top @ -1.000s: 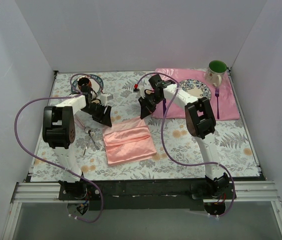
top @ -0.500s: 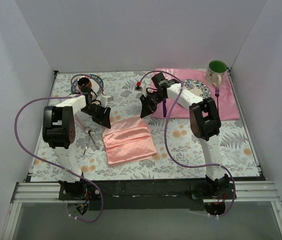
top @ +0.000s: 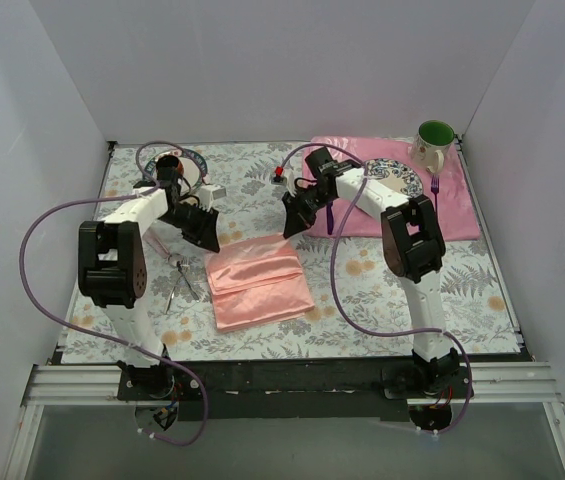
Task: Fold the napkin into a case and place the utensils inside
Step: Fold the lower triangle-folded napkin.
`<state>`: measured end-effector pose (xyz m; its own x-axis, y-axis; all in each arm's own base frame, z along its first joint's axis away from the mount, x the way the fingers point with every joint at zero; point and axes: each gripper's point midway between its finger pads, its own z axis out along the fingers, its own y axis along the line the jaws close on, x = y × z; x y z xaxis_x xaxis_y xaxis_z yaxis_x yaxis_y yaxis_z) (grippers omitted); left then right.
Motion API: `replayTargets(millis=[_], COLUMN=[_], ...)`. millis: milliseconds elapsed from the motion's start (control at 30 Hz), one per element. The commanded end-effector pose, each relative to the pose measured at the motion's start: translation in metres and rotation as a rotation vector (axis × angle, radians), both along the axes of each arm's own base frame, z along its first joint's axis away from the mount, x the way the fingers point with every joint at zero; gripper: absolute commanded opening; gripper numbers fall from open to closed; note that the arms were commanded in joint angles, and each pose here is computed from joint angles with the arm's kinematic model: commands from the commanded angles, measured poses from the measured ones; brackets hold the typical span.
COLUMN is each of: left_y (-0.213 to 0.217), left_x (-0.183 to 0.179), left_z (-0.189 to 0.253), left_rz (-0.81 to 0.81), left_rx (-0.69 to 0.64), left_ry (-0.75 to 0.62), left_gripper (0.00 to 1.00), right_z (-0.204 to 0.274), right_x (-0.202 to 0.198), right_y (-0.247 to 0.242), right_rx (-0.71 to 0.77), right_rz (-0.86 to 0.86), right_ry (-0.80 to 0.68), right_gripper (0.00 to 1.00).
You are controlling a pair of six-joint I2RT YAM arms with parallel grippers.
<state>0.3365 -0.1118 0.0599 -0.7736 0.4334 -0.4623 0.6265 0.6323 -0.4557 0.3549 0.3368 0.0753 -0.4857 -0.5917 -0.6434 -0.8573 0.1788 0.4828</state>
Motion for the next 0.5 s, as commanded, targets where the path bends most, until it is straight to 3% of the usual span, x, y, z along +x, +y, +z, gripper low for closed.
replayTargets(millis=[0,233,300,467], left_y=[-0.01,-0.015,-0.015,-0.017], left_x=[-0.006,-0.026,-0.023,-0.012], left_z=[0.037,0.03,0.029,0.03], left_rz=[-0.043,-0.085,-0.065,-0.052], left_rx=[-0.031,0.011,0.015,0.007], left_ry=[-0.103,-0.127,-0.136,-0.14], left_gripper=[0.22,0.18,0.35,0.39], right_z=[0.041,0.038,0.035,0.031], right_x=[-0.003,-0.016,-0.018,-0.014], right_y=[-0.002,-0.009,-0.01,-0.009], right_rx=[0.065,0.052,0.047,0.045], right_rz=[0.029,0.057,0.059,0.055], right_ry=[-0.088,-0.087,-0.082,-0.087], right_gripper=[0.01,0.01,0.01,0.01])
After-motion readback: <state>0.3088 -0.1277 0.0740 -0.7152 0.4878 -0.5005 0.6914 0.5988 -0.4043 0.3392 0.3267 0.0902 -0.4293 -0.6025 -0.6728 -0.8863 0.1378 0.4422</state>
